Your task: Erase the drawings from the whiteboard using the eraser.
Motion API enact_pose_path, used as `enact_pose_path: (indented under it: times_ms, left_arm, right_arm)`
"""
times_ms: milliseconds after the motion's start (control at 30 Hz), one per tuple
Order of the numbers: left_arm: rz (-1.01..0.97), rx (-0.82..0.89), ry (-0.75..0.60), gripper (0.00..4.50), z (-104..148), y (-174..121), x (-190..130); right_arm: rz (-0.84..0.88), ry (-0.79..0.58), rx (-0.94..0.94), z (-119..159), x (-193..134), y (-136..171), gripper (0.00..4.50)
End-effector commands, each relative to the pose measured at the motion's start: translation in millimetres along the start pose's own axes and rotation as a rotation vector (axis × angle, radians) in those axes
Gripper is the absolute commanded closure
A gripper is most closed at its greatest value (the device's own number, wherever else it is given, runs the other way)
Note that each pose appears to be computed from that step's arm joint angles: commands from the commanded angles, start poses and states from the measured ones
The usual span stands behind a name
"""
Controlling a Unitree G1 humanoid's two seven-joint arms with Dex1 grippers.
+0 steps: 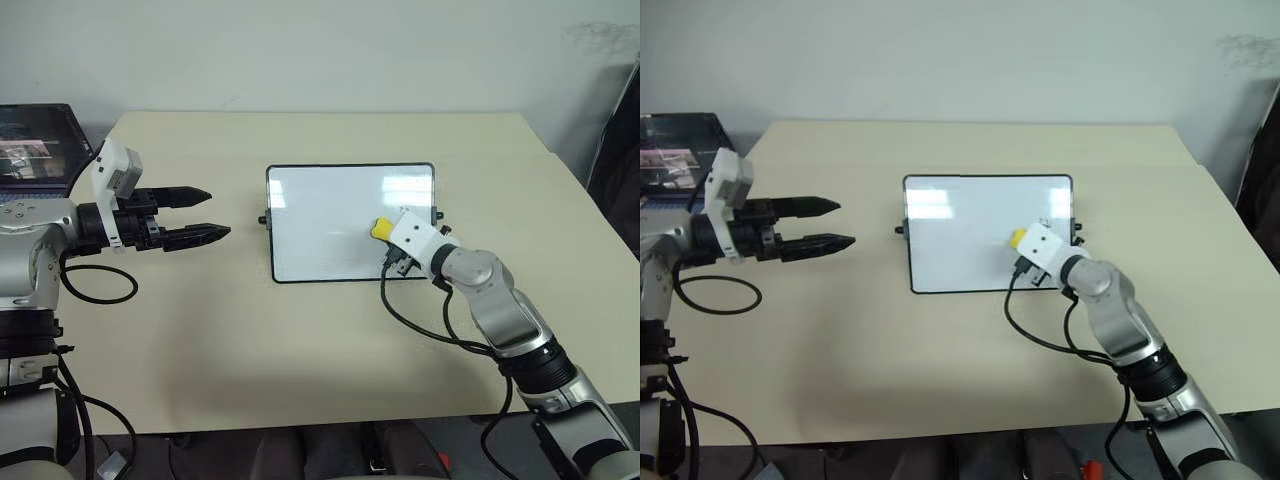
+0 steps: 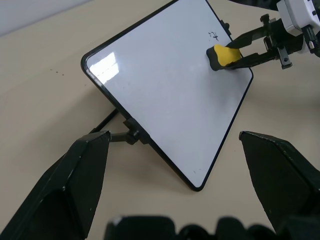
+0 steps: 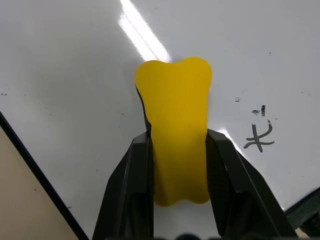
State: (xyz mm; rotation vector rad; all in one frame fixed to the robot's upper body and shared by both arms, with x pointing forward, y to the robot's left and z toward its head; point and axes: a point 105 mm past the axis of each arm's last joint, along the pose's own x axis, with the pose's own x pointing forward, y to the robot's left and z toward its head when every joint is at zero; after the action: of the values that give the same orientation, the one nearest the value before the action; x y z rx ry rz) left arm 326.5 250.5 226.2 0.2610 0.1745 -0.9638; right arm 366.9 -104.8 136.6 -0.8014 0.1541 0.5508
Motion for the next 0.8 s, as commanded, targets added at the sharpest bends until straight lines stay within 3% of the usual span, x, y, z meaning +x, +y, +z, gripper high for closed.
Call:
enact_pose_path:
  times_ms: [33,333,800]
  left_arm:
    - [0.023,0.055,-0.018,0.00,15.9,1.6,-7.9]
    - [0.016,0.058,-0.022,0.00,17.3,2.6,-4.1]
    - [0.018,0.062,-0.020,0.00,18.2,3.2,-4.9]
  right_arm:
    - [-0.130,0.153,0.042,-39.3,-14.3,-36.5,3.45]
    - [-0.256,0.226,0.064,-56.8,-26.7,-71.9,3.46]
    - [-0.141,0.097,0.048,-13.3,-2.7,-39.4,3.46]
